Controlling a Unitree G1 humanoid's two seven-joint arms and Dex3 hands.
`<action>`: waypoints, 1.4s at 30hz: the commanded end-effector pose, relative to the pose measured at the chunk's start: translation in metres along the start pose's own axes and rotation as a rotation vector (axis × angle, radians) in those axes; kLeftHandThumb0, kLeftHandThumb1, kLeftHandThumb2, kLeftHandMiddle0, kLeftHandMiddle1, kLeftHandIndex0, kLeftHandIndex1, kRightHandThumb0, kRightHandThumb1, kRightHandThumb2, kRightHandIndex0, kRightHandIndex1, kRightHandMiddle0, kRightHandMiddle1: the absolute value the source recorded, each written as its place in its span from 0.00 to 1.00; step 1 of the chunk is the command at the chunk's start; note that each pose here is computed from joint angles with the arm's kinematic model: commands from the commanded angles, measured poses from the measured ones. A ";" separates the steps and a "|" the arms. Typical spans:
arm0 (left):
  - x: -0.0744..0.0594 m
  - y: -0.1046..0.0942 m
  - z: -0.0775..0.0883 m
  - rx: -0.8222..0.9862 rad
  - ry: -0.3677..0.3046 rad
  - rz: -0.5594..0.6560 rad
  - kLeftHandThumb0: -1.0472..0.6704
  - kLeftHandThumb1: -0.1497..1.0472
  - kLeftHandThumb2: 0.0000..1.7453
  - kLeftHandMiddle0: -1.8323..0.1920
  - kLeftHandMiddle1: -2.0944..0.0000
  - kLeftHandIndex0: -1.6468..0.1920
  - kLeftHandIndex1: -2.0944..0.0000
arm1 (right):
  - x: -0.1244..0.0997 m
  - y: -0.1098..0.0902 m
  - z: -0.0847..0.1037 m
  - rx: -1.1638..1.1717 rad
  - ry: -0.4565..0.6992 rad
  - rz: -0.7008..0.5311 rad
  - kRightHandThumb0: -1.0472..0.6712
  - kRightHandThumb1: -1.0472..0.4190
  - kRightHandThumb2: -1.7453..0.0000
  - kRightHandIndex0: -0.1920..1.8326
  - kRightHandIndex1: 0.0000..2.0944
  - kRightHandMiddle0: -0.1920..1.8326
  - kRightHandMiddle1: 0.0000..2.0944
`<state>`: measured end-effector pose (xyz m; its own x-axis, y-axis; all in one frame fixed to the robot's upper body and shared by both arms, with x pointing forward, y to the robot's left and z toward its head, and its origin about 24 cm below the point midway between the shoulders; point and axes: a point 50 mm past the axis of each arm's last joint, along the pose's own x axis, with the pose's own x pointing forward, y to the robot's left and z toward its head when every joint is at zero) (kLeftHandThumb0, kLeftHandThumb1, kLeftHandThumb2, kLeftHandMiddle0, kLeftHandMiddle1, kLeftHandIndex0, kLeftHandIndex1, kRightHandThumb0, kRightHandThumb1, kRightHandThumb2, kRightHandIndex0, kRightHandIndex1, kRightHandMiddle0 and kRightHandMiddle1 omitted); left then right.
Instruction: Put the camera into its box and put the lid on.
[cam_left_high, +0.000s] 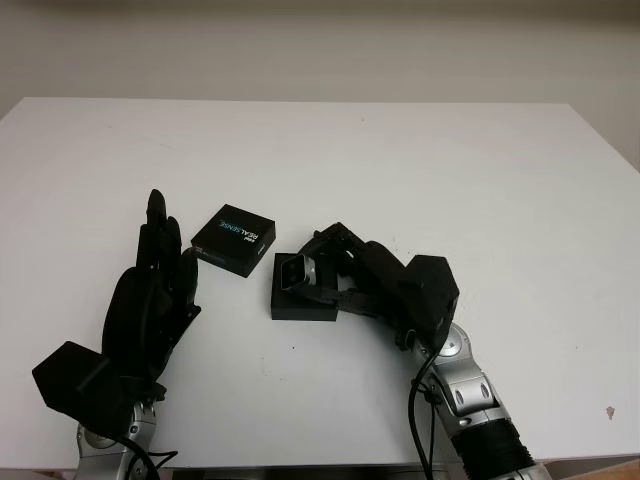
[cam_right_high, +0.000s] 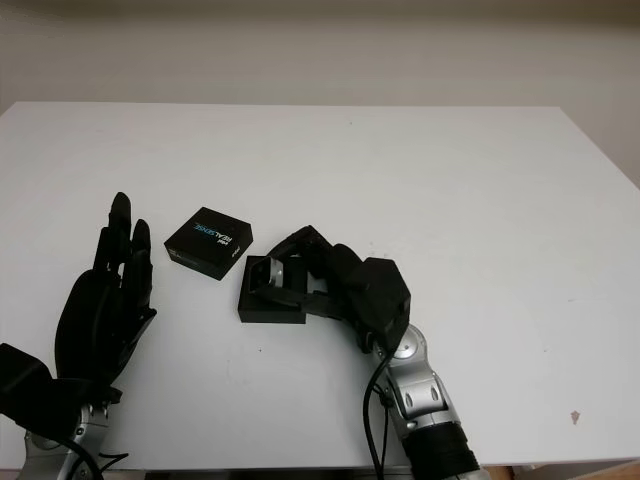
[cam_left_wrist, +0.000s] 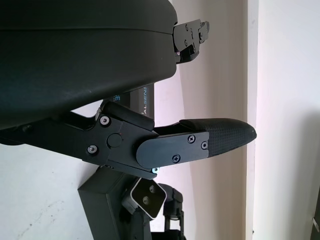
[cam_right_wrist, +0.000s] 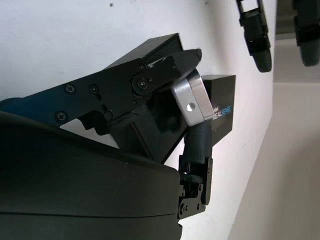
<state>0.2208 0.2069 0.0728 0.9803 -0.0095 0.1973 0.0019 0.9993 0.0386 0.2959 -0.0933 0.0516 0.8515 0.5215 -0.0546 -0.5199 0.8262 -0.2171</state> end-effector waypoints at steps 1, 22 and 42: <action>0.000 0.000 0.004 0.011 -0.020 -0.003 0.14 1.00 0.32 1.00 1.00 1.00 1.00 | -0.002 0.003 -0.003 -0.034 0.004 0.015 0.35 0.02 0.97 0.17 0.03 0.16 0.82; 0.000 0.001 0.005 0.021 -0.022 -0.011 0.14 1.00 0.30 1.00 1.00 1.00 1.00 | -0.006 -0.014 0.015 -0.163 -0.016 0.010 0.24 0.07 0.97 0.01 0.02 0.13 0.16; 0.000 -0.002 0.004 0.029 -0.020 -0.004 0.14 1.00 0.32 1.00 1.00 1.00 1.00 | -0.045 0.016 0.044 -0.915 -0.447 0.065 0.17 0.00 0.80 0.06 0.03 0.06 0.08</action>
<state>0.2203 0.2065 0.0742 0.9798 -0.0104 0.1996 -0.0025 0.9979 0.0642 0.2509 -0.0952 0.0921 0.6434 0.7320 0.2240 -0.1756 0.4260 -0.8875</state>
